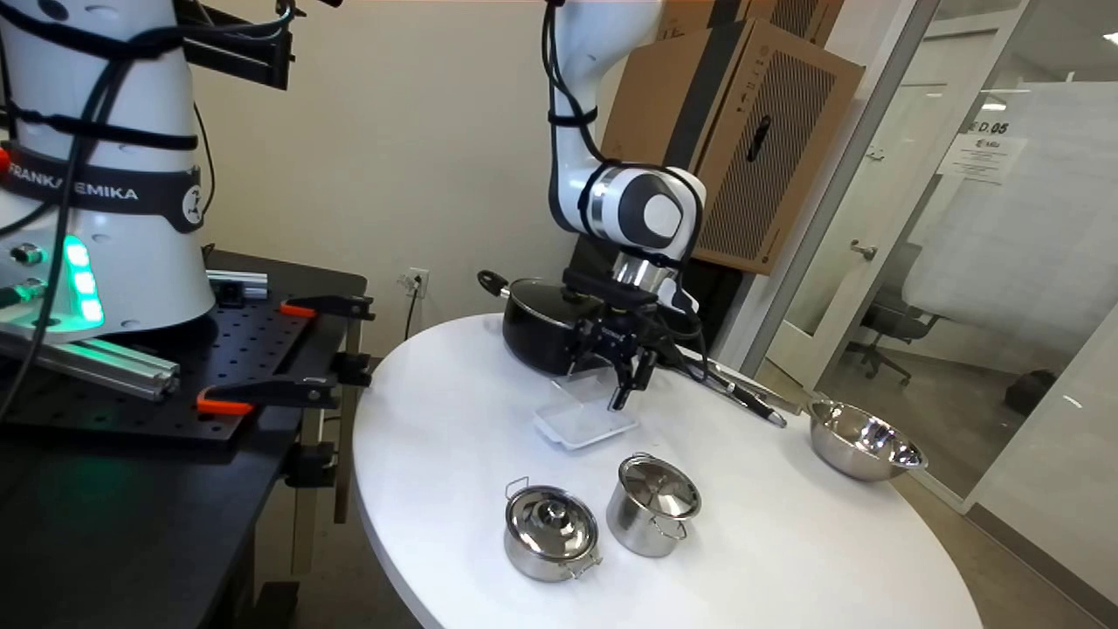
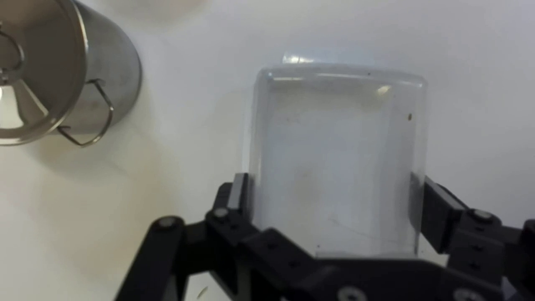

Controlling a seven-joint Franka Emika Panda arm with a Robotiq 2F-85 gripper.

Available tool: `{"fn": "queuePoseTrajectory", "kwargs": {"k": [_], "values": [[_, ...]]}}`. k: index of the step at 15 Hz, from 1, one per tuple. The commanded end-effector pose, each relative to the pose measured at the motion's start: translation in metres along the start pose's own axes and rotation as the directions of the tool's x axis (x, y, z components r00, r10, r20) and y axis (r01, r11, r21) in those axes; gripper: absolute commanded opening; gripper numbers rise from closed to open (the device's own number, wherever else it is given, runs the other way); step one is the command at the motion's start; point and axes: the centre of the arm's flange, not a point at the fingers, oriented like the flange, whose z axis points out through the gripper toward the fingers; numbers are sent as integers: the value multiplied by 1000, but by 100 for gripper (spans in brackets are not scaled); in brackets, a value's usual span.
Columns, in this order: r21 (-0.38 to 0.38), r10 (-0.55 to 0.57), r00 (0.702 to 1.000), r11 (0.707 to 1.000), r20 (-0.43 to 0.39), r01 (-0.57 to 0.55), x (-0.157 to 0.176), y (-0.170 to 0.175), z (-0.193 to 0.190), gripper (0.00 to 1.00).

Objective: Shake the transparent object.

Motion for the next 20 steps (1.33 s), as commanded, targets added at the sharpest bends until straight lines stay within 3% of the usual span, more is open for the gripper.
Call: {"fn": "queuePoseTrajectory", "kwargs": {"k": [1, 8, 12, 13, 14, 15, 16, 17, 18, 19, 20], "values": [[4, -36, 999, 999, -30, 36, -10, 5, -22, 65], [-15, -68, 996, 998, -59, 67, -24, 7, -54, 65], [29, -63, 998, 998, 20, 62, -19, 5, -46, 65], [-13, -31, 999, 999, 9, 31, -18, 6, -43, 65], [15, -47, 997, 999, 68, 46, -17, 4, -38, 65], [-44, -4, 1000, 999, 27, 5, -16, 5, -33, 65], [-10, -17, 998, 1000, 67, 18, -16, 5, -30, 65], [-74, 86, 996, 994, 4, -85, -14, 6, -26, 65], [-80, 97, 995, 992, 3, -97, -12, 8, -22, 65], [44, -36, 993, 999, 116, 31, -12, 8, -20, 65], [-86, 117, 993, 990, 18, -115, -14, 7, -15, 65]]}}
